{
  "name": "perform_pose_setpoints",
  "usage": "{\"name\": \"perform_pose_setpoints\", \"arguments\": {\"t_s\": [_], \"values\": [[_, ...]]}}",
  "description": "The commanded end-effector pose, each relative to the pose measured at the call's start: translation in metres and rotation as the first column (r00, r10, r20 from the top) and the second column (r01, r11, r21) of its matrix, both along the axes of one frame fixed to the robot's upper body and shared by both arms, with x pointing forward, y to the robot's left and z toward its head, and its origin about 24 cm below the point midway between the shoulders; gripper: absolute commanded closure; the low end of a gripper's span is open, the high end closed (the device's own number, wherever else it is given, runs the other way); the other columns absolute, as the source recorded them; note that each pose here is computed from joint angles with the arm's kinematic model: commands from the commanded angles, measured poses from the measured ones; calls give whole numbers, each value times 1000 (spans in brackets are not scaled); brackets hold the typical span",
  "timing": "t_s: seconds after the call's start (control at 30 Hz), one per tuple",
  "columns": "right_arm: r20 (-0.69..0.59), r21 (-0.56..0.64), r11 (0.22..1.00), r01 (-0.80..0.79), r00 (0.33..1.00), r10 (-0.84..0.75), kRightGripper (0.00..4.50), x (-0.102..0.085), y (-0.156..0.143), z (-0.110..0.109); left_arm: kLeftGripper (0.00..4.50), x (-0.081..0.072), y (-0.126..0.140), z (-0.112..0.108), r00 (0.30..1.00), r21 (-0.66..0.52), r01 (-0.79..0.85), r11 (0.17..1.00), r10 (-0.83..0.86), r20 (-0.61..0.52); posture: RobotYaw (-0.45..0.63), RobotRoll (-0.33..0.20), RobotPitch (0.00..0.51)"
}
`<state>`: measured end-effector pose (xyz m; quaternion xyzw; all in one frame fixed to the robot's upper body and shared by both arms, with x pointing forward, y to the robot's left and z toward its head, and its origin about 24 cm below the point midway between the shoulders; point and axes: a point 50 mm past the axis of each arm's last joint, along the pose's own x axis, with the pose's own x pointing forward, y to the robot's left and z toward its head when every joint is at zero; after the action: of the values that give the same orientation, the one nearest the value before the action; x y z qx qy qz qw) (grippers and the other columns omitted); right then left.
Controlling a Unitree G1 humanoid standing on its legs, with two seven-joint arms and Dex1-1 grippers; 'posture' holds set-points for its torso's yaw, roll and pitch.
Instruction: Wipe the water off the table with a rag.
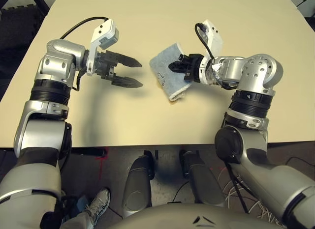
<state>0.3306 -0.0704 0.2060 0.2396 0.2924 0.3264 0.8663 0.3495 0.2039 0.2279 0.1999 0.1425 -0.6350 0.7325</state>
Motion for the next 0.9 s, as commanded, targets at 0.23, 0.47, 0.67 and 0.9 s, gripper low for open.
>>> {"name": "perform_pose_setpoints", "arguments": {"t_s": [0.23, 0.47, 0.67, 0.9], "values": [[-97, 38, 997, -64, 993, 67, 4474, -8, 31, -14, 0, 0, -1, -9, 999, 5, 13, 1000, -13, -29, -149, 0, 255], [-144, -61, 998, 7, 989, -15, 4474, -4, 10, -40, 0, 0, -4, -14, 999, -1, 19, 1000, -19, -44, -154, 0, 257], [-40, -228, 965, 132, 989, -145, 4474, 8, -31, -55, 0, 1, -7, -16, 999, -4, 23, 1000, -23, -48, -165, 0, 264], [46, -315, 917, 245, 969, -243, 4475, 20, -79, -51, 0, 2, -8, -18, 998, -2, 25, 1000, -25, -51, -180, 0, 271]]}}
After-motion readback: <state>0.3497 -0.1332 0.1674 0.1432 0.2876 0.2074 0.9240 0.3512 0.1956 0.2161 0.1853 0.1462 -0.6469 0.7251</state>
